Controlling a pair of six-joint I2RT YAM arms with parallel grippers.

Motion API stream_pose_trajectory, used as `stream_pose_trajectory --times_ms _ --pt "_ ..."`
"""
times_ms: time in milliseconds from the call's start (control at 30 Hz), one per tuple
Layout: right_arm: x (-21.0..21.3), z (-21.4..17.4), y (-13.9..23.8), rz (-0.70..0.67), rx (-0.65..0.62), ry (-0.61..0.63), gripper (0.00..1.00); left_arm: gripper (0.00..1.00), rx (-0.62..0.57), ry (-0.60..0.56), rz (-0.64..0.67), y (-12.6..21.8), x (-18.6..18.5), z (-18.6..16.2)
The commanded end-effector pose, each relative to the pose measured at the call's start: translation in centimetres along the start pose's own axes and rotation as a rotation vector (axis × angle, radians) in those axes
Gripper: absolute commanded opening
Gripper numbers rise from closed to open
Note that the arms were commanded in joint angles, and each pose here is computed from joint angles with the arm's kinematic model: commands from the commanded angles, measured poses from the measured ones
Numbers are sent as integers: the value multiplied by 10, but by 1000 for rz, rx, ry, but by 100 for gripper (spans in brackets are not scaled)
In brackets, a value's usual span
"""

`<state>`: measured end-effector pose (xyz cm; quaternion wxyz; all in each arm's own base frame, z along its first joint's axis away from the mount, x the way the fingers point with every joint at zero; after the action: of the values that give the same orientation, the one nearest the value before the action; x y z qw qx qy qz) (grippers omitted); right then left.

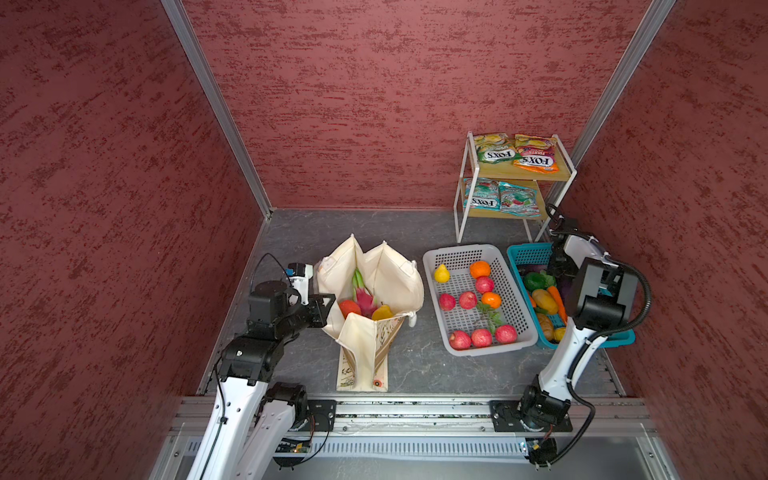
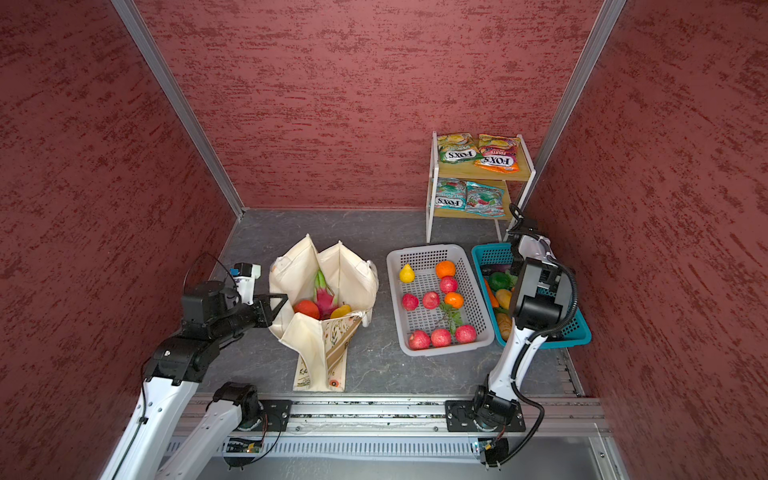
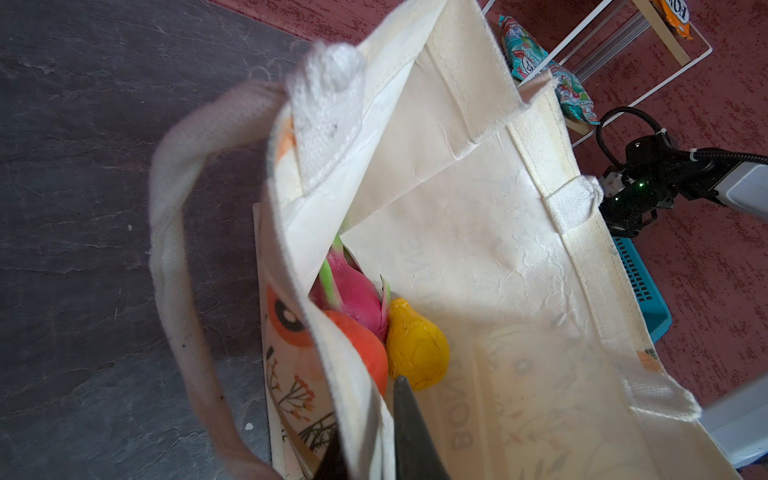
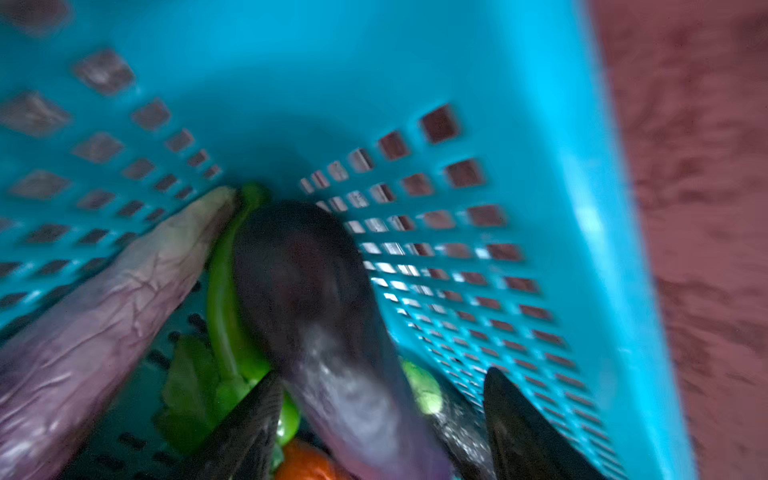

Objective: Place the food into the grocery bag and tie it
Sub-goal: 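Lower the right gripper onto the purple eggplant and grasp it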

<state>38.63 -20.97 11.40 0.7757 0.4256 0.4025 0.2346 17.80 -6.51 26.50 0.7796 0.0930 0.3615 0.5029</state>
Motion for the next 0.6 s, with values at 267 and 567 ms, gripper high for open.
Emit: stream_pose_trajectory --times_ms 267,567 --pt "10 -13 -31 43 84 24 78 15 -1 -7 -1 0 0 -2" --pt "15 -18 -39 107 131 11 58 15 -7 -8 1 1 0 -2"
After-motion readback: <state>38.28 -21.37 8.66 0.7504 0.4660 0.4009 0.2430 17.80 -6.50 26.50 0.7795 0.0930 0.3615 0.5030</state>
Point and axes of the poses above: each gripper's point midway between its finger pads, its own y axis back along the fingers, its own x axis along the line the jaws close on, z = x × y, the point moved 6 cm from there along y, back along the fingers, and after that the axes turned 2 degrees about -y, right-handed, at the moved point
